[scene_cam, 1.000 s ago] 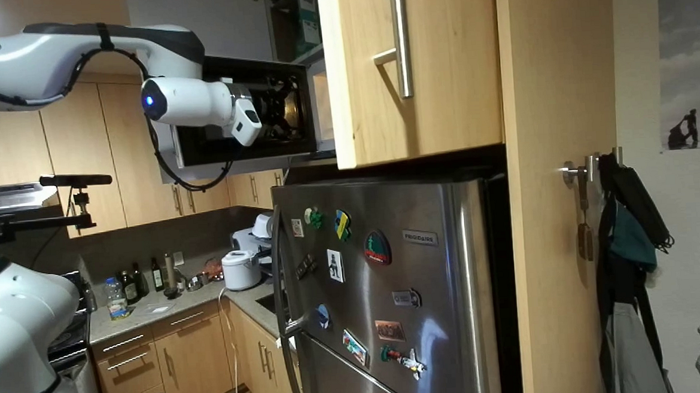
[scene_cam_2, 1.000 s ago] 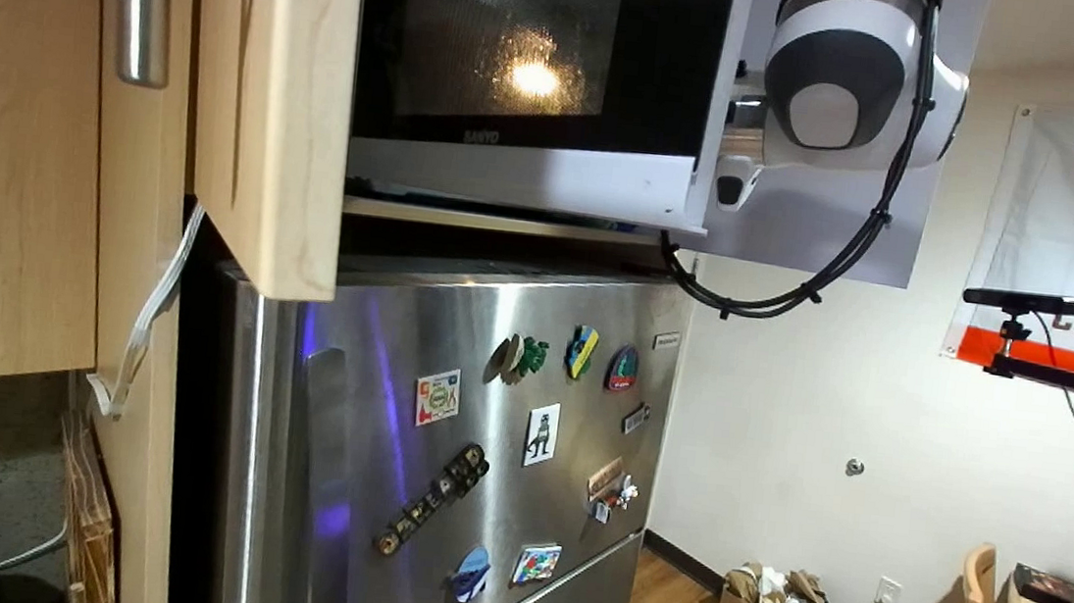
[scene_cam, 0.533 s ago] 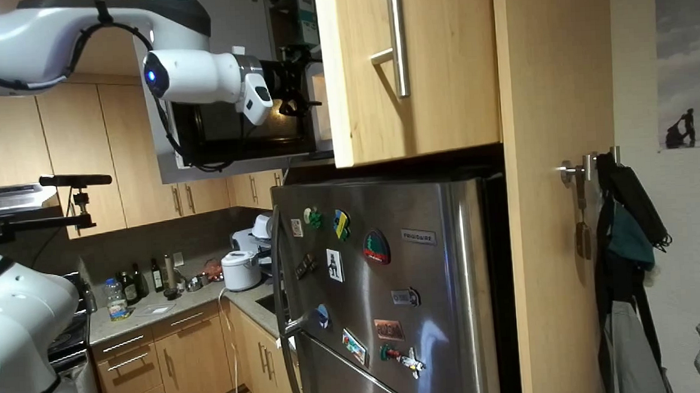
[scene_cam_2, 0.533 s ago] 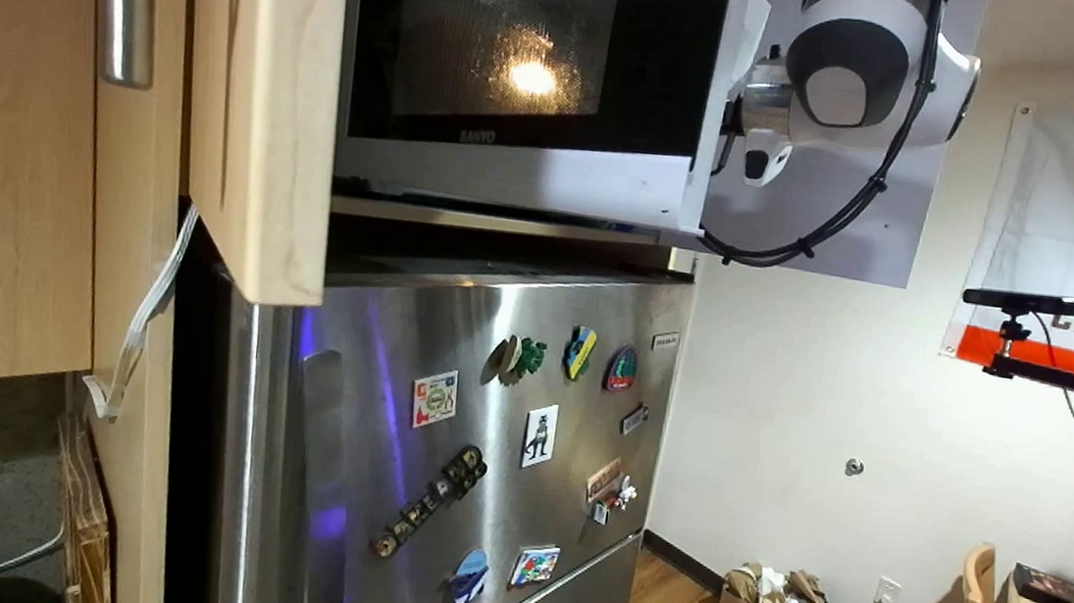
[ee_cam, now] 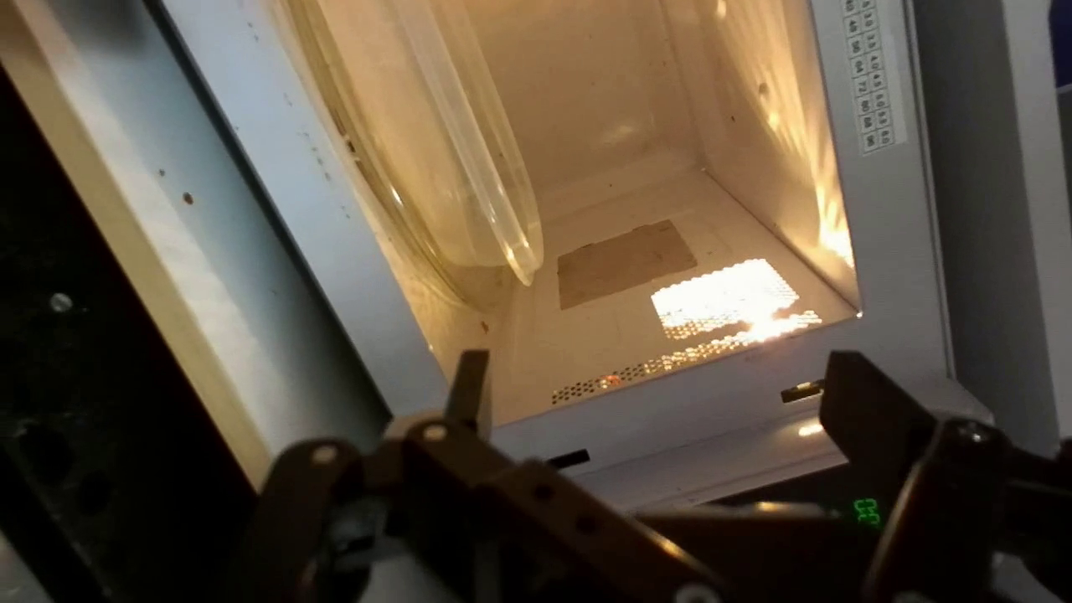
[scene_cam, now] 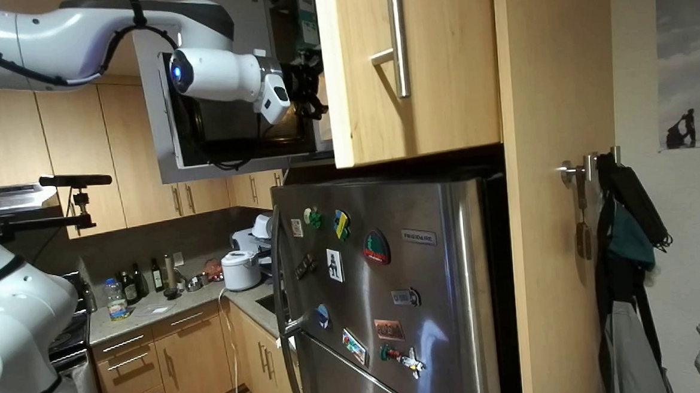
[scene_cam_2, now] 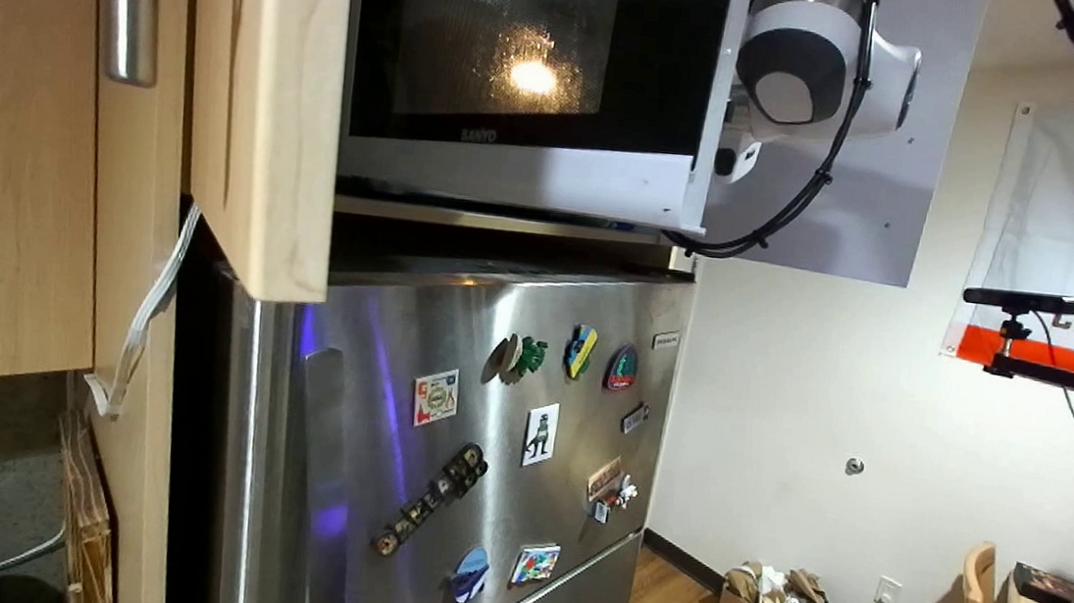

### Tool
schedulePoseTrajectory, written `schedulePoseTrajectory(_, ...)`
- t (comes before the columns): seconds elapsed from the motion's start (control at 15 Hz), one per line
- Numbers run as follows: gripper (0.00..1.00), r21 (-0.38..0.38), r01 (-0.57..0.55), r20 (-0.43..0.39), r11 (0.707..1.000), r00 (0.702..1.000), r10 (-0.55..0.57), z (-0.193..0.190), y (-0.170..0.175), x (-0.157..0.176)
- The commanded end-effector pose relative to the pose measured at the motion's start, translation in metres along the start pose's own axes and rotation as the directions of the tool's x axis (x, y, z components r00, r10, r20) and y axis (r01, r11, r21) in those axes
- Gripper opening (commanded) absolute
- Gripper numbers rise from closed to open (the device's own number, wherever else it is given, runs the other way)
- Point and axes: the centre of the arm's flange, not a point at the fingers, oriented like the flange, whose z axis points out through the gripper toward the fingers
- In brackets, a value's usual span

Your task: Remove the bowl in the microwave

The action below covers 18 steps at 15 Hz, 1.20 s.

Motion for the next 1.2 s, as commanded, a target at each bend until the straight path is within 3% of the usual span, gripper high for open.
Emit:
schedulePoseTrajectory(0.0, 1.00, -0.040, -0.026, -0.041, 0.999, 0.999, 0.025, 0.020, -0.017, -0.008)
schedulePoseTrajectory(0.27, 1.00, -0.162, -0.056, -0.065, 0.985, 0.997, 0.046, 0.034, -0.009, -0.010)
schedulePoseTrajectory(0.47, 1.00, -0.211, -0.070, -0.071, 0.975, 0.996, 0.056, 0.041, 0.005, -0.003)
schedulePoseTrajectory(0.6, 1.00, -0.206, -0.076, -0.063, 0.976, 0.996, 0.064, 0.033, 0.009, 0.003)
schedulePoseTrajectory(0.67, 1.00, -0.197, -0.051, -0.071, 0.979, 0.997, 0.037, 0.051, 0.048, 0.011)
schedulePoseTrajectory(1.13, 1.00, -0.164, -0.078, -0.081, 0.983, 0.995, 0.065, 0.044, 0.040, 0.013)
